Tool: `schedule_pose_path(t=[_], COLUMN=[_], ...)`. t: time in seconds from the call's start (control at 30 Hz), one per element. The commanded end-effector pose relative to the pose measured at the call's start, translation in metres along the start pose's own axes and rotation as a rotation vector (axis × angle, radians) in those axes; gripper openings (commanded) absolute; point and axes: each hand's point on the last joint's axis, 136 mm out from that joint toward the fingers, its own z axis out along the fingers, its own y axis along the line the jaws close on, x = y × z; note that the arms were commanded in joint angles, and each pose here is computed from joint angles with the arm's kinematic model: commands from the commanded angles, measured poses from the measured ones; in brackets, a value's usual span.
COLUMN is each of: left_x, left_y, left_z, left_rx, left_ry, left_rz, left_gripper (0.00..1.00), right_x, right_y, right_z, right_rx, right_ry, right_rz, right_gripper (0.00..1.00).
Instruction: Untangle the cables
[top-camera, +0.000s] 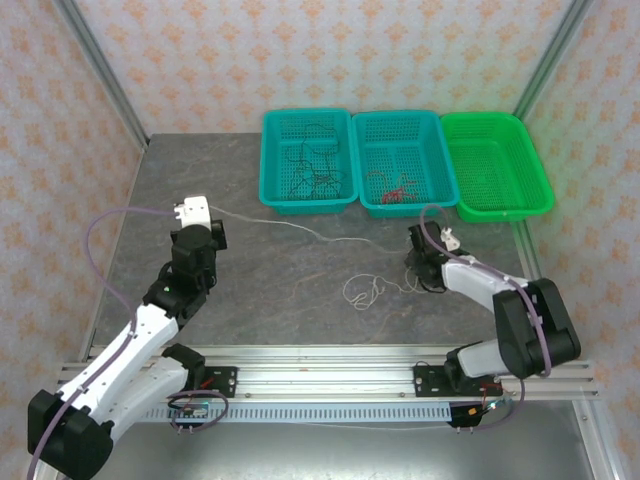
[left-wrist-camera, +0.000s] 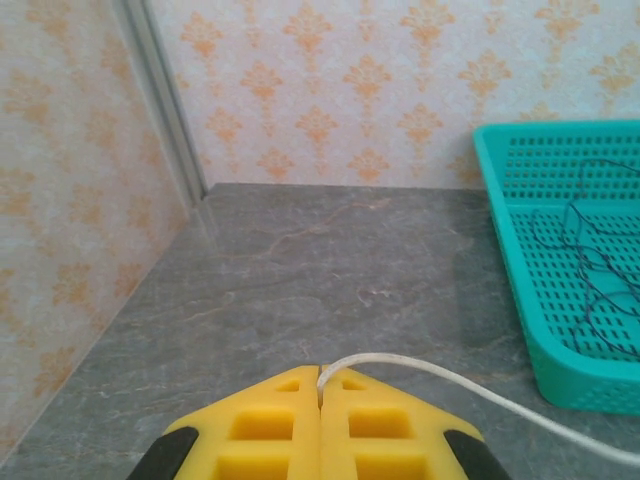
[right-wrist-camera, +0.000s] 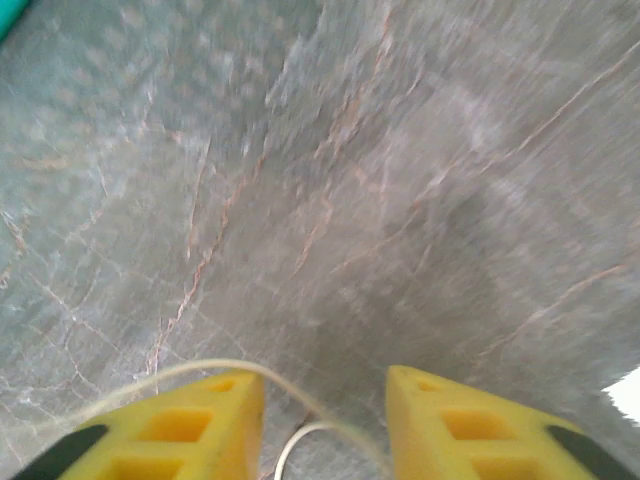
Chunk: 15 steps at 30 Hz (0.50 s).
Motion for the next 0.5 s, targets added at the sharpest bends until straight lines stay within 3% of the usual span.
schedule_pose_path(t=[0.0,0.13,0.23,0.47], left_x=[-0.025,-0.02,-0.019,-0.018], left_y=[0.02,0.022,0.015,0.018], left_z=[-0.007,-0.006,-0.004,-0.004], left_rx=[-0.069,-0.074,-0.036,-0.055], left_ry=[-0.064,-0.049,-0.046,-0.04], left_rz=[-0.069,-0.079,-0.089,-0.085], left_gripper=[0.0,0.0,0.0,0.0], right_x=[-0.017,-0.022,-0.025,-0.043], right_y=[-0.016,-0.025,0.0,-0.013], right_z=[-0.018,-0.028,-0.039,-0.062], right_rx=[0.061,0.021,-0.151,-0.117], right_ry=[-0.08,-0.105,-0.109,-0.201], right_rz=[0.034,0.164,0.166,0.19], right_gripper=[0.39,0.41,0.47,0.54])
